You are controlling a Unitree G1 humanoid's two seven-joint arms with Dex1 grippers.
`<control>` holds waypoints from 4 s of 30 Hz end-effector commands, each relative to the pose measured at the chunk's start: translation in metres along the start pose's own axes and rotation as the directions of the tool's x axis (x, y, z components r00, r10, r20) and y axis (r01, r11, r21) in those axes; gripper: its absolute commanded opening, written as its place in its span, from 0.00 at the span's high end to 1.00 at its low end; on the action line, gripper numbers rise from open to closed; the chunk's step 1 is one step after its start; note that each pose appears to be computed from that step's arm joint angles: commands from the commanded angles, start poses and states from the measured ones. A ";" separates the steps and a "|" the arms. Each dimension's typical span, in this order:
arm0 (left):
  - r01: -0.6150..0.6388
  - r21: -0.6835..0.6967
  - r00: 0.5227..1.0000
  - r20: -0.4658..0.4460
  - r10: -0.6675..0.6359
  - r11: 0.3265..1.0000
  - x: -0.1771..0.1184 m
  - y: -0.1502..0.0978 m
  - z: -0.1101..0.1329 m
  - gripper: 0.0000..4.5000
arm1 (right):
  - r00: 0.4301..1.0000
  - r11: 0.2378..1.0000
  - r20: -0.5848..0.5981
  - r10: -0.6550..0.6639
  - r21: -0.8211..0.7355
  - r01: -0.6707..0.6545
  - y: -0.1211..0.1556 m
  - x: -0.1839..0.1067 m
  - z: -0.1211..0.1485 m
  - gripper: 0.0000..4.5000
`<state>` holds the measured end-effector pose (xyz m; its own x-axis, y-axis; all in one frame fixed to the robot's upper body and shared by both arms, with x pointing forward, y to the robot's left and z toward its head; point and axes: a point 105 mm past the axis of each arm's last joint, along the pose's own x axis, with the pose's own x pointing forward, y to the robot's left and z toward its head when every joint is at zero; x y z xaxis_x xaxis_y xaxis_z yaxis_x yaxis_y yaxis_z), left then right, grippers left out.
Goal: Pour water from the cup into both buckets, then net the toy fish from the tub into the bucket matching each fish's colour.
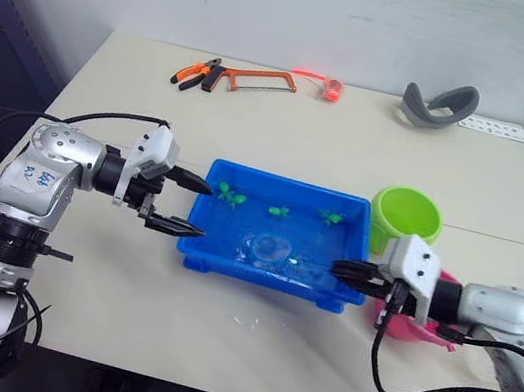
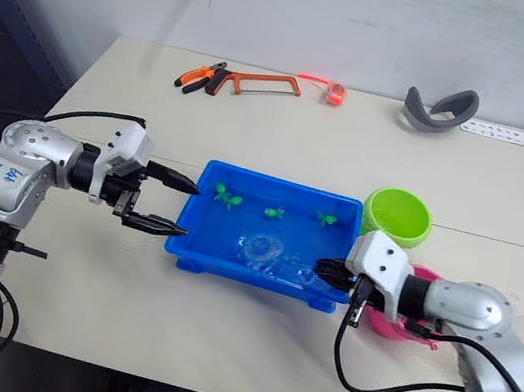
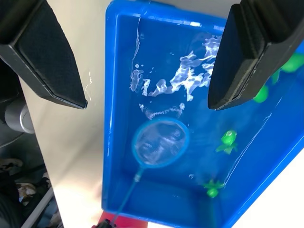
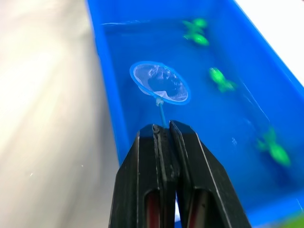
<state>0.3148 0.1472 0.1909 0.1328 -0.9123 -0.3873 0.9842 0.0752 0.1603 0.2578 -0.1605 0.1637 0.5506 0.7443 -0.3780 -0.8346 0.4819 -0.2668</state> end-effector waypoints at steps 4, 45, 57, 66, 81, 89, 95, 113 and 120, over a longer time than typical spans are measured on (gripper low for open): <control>0.022 0.052 0.996 0.088 -0.026 0.998 0.009 -0.001 0.023 0.01 | 0.984 0.966 -0.038 -0.176 0.185 0.180 -0.014 -0.014 -0.003 1.00; 0.066 0.072 0.985 0.153 -0.077 0.995 0.033 0.006 0.034 0.01 | 0.890 0.890 -0.019 -0.455 -0.023 0.454 -0.025 -0.017 0.004 1.00; 0.161 0.096 0.961 0.210 -0.178 0.982 0.061 0.015 0.048 0.01 | 0.878 0.872 0.082 -0.471 -0.106 0.478 0.010 -0.042 0.022 1.00; 0.197 0.078 0.931 0.296 -0.212 0.977 0.081 0.019 0.066 0.01 | 0.771 0.759 0.120 -0.625 -0.137 0.637 0.000 -0.092 0.039 1.00; 0.186 0.081 0.933 0.297 -0.202 0.979 0.079 0.017 0.063 0.01 | 0.733 0.518 -0.143 -0.666 -0.796 0.315 -0.048 -0.125 0.018 1.00; 0.150 0.068 0.941 0.295 -0.164 0.986 0.070 0.015 0.059 0.01 | 0.761 0.133 -0.195 -0.619 -0.981 -0.143 -0.066 -0.125 0.018 1.00; 0.130 0.063 0.944 0.298 -0.143 0.990 0.068 0.016 0.059 0.01 | 0.776 0.081 -0.180 -0.604 -0.983 -0.165 -0.073 -0.129 0.020 1.00; 0.141 0.091 0.988 0.049 -0.146 0.986 0.046 0.006 0.008 0.01 | 0.962 0.631 -0.007 -0.274 -0.756 0.174 -0.023 -0.071 0.029 1.00; 0.105 0.072 0.993 0.053 -0.109 0.992 0.041 0.003 0.007 0.01 | 0.975 0.601 -0.088 -0.202 -0.798 0.053 -0.019 -0.041 -0.006 1.00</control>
<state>0.3238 0.1056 0.1718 -0.0041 -0.9288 -0.3707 0.9875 -0.0620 0.1447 0.2502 -0.2056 0.1825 0.7150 0.5827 -0.3863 -0.4927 0.0279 -0.8697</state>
